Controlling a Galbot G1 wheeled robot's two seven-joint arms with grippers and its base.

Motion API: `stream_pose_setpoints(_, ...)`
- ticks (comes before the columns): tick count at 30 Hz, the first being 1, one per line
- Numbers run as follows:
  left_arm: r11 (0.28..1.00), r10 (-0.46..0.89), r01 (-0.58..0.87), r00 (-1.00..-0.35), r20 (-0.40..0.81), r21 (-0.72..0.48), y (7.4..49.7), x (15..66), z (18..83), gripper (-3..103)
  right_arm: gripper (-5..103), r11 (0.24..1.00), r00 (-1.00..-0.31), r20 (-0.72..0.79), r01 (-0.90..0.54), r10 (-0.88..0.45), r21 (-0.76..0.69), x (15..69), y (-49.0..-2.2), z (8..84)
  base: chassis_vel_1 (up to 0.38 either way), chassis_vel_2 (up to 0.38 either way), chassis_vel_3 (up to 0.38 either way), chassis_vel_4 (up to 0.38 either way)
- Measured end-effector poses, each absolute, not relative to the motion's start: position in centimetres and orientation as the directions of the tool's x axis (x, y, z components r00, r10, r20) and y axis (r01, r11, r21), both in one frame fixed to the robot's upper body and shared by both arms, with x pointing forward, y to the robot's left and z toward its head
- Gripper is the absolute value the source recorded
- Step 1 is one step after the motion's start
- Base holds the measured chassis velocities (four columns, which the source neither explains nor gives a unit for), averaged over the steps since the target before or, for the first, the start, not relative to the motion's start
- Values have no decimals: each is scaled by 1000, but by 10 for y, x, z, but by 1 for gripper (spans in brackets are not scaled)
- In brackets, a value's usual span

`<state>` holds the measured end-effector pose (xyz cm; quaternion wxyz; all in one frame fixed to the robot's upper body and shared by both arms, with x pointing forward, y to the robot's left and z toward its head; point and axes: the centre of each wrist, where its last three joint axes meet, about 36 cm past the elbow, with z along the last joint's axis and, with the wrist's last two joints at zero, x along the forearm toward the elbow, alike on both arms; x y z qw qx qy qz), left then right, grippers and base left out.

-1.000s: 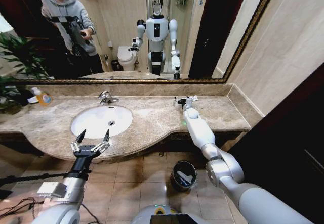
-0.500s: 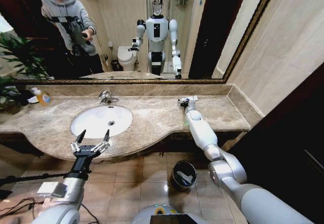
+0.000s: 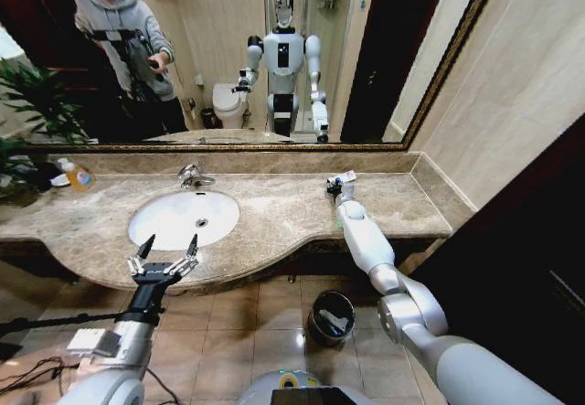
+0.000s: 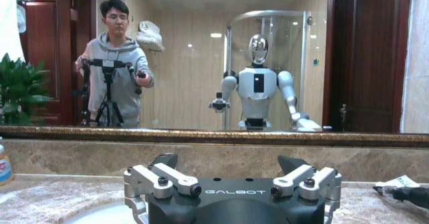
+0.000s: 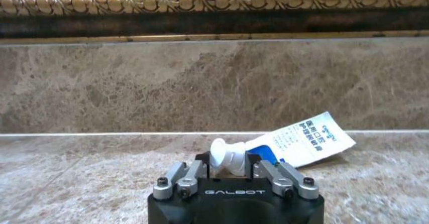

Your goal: Pick up the trash from the sink and place it in the trash bin.

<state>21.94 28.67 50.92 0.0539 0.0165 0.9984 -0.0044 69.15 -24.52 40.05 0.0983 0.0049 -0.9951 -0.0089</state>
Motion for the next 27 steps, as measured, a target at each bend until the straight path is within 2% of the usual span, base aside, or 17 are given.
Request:
stream_pose_setpoints(8,999,32,33,-994,-108,-7,287,219,509,100,30,998,-983,179,-31,-39,46,668,-260,406,0,0,0,0)
stream_pose_setpoints(14,999,32,33,-994,-108,-7,287,219,509,100,30,995,-992,88,-87,-90,44,635,-271,430,0,0,0,0)
stream_pose_setpoints(26,999,32,33,-994,-108,-7,287,219,509,100,30,986,-988,-69,-128,-136,-110,547,-291,455,0,0,0,0)
stream_pose_setpoints(27,999,32,33,-994,-108,-7,287,219,509,100,30,979,-985,-97,-123,-140,-165,529,-293,449,0,0,0,0)
